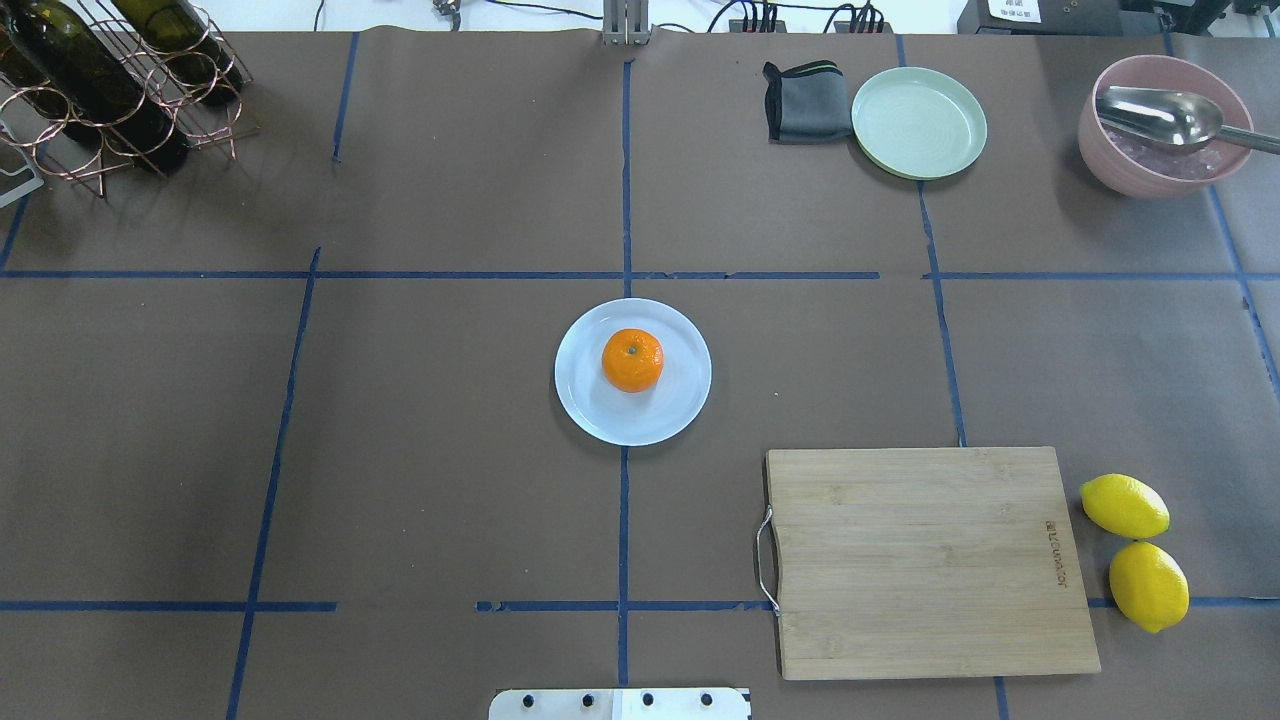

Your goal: Pick orange to plate

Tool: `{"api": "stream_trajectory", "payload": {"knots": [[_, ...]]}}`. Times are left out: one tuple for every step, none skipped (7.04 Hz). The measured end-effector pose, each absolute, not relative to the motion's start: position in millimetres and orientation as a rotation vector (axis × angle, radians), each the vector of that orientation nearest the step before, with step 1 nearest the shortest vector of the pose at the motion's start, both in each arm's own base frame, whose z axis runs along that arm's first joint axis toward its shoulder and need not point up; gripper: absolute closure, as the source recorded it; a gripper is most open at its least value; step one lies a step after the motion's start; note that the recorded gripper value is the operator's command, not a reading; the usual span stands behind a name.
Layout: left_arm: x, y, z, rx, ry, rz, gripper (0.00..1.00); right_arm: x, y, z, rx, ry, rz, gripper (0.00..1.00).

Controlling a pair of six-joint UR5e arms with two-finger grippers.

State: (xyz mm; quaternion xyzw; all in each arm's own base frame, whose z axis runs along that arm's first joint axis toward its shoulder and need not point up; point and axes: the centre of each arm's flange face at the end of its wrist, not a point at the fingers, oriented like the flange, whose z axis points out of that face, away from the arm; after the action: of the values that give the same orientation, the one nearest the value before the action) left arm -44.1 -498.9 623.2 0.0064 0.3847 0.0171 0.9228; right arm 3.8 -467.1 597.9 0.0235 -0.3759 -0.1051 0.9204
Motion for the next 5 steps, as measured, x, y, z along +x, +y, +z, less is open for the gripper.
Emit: {"api": "stream_trajectory", "payload": {"knots": [[-44.3, -499.5, 621.8, 0.015, 0.790, 0.035, 0.00, 3.1, -466.8, 598.1, 0.041, -0.783, -0.210, 0.00], [-44.4, -500.1, 620.5, 0.016, 0.790, 0.035, 0.00, 3.5, -466.5, 598.4, 0.036, -0.787, -0.204, 0.00], [-44.1, -501.3, 618.9, 0.019, 0.790, 0.037, 0.00, 6.6, -466.4, 598.5, 0.035, -0.789, -0.194, 0.00], [-43.9, -502.9, 617.1, 0.022, 0.790, 0.038, 0.00, 12.8, -466.4, 597.5, 0.037, -0.788, -0.180, 0.00], [-43.8, -503.8, 616.3, 0.023, 0.791, 0.039, 0.00, 19.6, -466.3, 595.4, 0.039, -0.788, -0.164, 0.00]]}}
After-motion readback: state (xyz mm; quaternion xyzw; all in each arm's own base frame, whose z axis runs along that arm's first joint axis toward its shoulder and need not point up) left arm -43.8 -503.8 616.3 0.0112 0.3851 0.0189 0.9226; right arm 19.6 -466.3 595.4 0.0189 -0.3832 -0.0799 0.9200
